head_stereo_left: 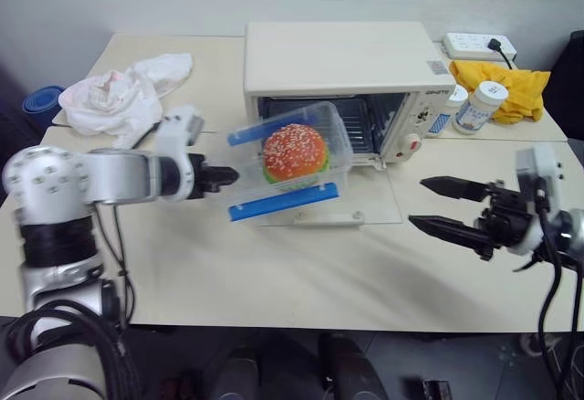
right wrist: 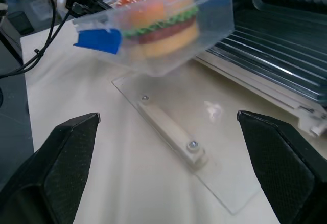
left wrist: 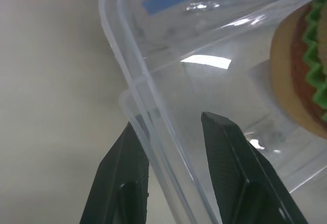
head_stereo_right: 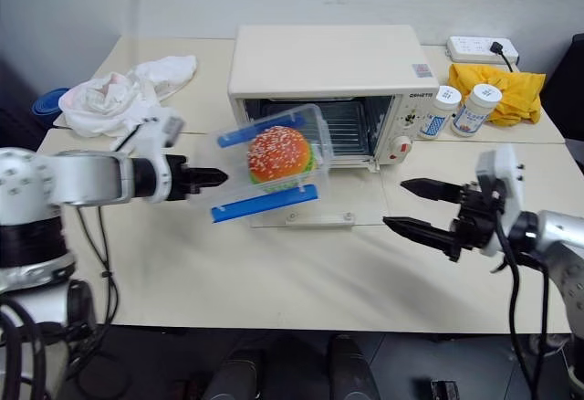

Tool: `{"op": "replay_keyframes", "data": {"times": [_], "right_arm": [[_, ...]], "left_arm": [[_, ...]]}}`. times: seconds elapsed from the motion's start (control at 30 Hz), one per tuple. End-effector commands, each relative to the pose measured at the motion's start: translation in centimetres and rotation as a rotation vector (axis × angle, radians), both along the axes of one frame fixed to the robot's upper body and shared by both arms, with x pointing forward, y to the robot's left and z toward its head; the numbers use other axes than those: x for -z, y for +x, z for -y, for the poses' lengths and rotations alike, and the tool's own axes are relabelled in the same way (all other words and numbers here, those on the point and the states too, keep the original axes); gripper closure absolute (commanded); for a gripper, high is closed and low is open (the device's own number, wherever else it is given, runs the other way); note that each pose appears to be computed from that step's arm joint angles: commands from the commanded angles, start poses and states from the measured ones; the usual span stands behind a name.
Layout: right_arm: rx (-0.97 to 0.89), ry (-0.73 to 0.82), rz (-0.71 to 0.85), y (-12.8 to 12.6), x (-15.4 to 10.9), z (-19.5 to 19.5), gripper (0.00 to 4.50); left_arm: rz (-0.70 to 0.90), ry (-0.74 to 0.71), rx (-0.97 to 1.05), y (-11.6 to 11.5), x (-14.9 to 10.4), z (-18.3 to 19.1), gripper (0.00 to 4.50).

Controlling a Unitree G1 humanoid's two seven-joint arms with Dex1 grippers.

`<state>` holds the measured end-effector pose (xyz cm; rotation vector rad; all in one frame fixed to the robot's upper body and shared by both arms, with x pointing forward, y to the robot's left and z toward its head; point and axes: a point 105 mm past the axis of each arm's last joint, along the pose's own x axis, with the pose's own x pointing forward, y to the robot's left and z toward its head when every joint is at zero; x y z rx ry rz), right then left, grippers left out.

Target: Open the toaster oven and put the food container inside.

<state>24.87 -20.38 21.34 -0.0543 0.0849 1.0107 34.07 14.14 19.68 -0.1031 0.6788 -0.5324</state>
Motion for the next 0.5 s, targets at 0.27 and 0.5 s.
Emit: {"op": "replay_keyframes", "data": {"times": [0.27,0.5], "right_arm": [[0.051,-0.005,0.063,-1.9,-1.1,0.0,0.00],[0.090,-0.002,0.060,-1.3,-0.2,-0.3,0.00]], "left_arm": [[0.074,0.069,0.082,2.6,-1.7,4.8,2.51],[0.084,0.034,0.054,3.1,-1.2,5.1,0.50]]}}
